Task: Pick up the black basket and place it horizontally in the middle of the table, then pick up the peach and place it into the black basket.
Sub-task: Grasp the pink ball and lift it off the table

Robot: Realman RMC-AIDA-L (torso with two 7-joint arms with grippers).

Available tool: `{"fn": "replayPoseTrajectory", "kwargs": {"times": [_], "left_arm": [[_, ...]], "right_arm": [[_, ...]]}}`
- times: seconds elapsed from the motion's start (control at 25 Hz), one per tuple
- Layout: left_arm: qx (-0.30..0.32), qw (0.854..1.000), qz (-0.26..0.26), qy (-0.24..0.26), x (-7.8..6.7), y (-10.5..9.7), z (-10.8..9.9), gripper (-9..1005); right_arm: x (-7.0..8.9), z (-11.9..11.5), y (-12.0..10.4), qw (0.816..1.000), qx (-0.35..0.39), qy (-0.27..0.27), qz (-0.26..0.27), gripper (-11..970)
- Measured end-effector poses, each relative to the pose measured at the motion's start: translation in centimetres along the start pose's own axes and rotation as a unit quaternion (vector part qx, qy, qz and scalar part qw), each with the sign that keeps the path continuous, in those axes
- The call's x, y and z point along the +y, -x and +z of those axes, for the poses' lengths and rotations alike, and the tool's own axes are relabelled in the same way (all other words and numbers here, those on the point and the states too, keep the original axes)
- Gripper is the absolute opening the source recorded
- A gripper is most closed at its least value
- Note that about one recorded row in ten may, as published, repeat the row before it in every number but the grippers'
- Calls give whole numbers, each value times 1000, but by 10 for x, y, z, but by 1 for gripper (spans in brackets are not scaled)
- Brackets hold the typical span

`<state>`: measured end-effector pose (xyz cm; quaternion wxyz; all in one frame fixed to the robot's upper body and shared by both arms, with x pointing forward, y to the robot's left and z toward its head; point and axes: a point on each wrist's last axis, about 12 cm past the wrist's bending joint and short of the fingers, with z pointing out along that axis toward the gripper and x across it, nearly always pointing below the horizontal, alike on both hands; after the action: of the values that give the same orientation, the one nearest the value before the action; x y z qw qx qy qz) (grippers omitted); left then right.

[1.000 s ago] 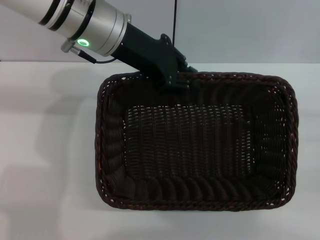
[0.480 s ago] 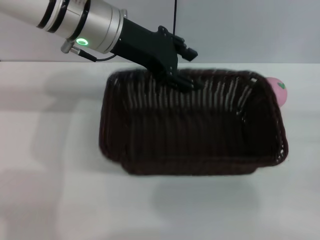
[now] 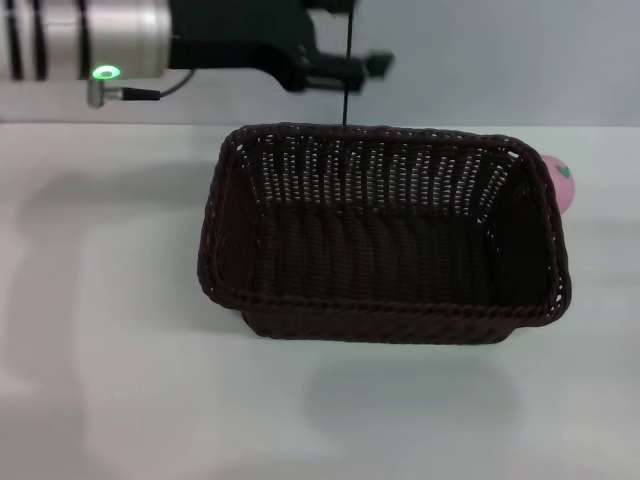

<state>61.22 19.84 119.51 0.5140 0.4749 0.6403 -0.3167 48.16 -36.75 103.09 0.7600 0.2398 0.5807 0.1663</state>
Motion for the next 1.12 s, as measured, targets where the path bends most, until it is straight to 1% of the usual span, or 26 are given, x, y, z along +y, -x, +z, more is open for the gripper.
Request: {"fn": "replayPoseTrajectory", "kwargs": {"times": [0.08,0.12,0.16,0.2,0.24,0.32,0.36,0.4,0.44,0.52,0.56,0.6,0.64,0.68,0.72,0.76,0.8,0.84,0.88,0.92,0.96,1.0,1.04,1.08,1.12], "left_arm": [[-51,998,-17,32,-1,-12,-13,834],[-84,995,-28,55,-2,-20,-22,834],[-115,990,-37,74,-3,-27,-29,834],[-155,982,-48,99,-5,-38,-38,834],[-182,975,-54,118,-8,-45,-45,834],[-182,975,-54,118,-8,-45,-45,834],[-259,948,-81,166,-16,-69,-64,834],[-259,948,-81,166,-16,-69,-64,834],[-293,934,-83,185,-23,-80,-72,834],[-293,934,-83,185,-23,-80,-72,834],[-293,934,-83,185,-23,-80,-72,834],[-326,916,-91,215,-33,-97,-82,834],[-326,916,-91,215,-33,-97,-82,834],[-347,896,-92,263,-45,-115,-95,834],[-347,896,-92,263,-45,-115,-95,834],[-347,893,-92,272,-46,-118,-99,834],[-347,893,-92,272,-46,-118,-99,834],[-351,885,-95,291,-48,-122,-108,834],[-352,884,-95,294,-48,-123,-110,834],[-352,882,-95,299,-48,-124,-112,834],[-353,878,-95,308,-49,-126,-116,834],[-353,878,-95,308,-49,-126,-116,834],[-354,876,-95,313,-48,-127,-119,834],[-355,874,-96,318,-48,-127,-121,834],[-356,872,-97,323,-49,-129,-123,834]], "right_arm": [[1,0,2,1000,10,21,-16,563],[1,0,3,999,16,32,-25,563],[0,-1,7,997,28,56,-46,563],[0,-1,7,997,28,56,-46,563],[0,-2,9,995,34,69,-57,563],[-1,-2,15,992,47,95,-69,563],[-3,0,22,988,67,119,-72,562],[-3,0,22,988,67,119,-72,562],[-3,3,26,985,81,133,-70,562],[-3,9,36,976,120,168,-68,562],[-2,15,47,963,166,200,-65,563],[0,20,53,954,198,218,-62,563],[1,23,58,945,224,230,-57,563],[2,27,63,936,251,240,-54,563],[2,27,63,936,251,240,-54,563],[6,34,75,917,303,256,-51,563],[6,34,75,917,303,256,-51,562],[8,39,81,906,328,261,-54,562],[10,43,86,895,358,260,-57,562],[11,47,89,885,385,256,-60,562],[16,57,95,861,443,239,-71,562],[16,57,95,861,443,239,-71,562],[18,62,96,849,472,227,-76,562],[23,74,97,828,516,204,-81,562],[23,74,97,828,516,204,-81,562]]}}
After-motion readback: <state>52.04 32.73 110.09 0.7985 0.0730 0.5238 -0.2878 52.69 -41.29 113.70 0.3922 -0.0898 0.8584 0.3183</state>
